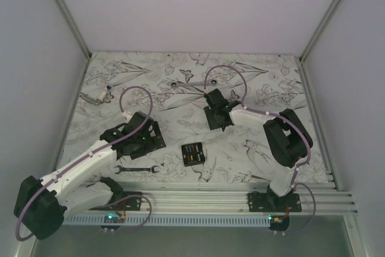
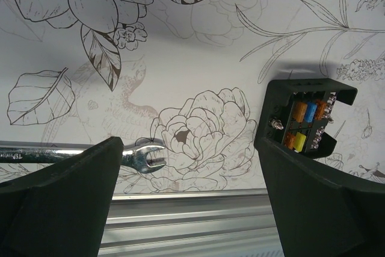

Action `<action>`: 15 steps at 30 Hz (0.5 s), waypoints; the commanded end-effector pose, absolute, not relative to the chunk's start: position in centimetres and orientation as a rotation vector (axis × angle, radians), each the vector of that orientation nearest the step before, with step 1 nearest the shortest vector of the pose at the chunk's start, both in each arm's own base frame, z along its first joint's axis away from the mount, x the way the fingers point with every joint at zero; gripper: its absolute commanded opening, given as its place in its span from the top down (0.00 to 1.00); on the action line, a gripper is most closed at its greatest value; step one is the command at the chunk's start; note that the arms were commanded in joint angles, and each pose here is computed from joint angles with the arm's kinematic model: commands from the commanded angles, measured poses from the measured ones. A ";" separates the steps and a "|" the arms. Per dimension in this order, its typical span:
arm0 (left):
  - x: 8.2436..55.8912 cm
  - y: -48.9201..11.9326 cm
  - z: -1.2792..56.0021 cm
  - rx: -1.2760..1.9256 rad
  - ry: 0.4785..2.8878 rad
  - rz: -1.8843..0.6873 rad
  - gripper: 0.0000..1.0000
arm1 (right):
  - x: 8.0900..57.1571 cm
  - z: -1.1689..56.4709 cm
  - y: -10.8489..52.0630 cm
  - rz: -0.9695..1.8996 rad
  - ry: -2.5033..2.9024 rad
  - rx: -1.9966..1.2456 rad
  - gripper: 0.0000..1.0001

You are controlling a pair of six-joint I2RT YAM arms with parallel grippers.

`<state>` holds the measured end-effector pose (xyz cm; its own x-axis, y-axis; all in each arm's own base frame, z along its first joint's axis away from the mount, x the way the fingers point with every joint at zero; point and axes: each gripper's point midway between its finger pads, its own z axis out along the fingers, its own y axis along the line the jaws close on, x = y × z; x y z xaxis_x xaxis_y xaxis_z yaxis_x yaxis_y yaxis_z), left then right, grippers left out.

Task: Snap on the fuse box
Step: Pick up the fuse from the center of the board.

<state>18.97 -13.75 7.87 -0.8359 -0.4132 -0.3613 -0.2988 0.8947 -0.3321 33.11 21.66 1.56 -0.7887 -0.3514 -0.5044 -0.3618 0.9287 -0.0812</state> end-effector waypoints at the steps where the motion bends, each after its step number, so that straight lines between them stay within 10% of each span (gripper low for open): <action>1: 19.0 -13.8 8.4 -0.500 2.619 -0.380 0.01 | 32.3 2.4 22.5 0.111 2.594 -0.490 0.52; 15: 18.8 -13.6 8.4 -0.500 2.607 -0.379 0.01 | 34.5 1.9 22.9 0.098 2.635 -0.387 0.56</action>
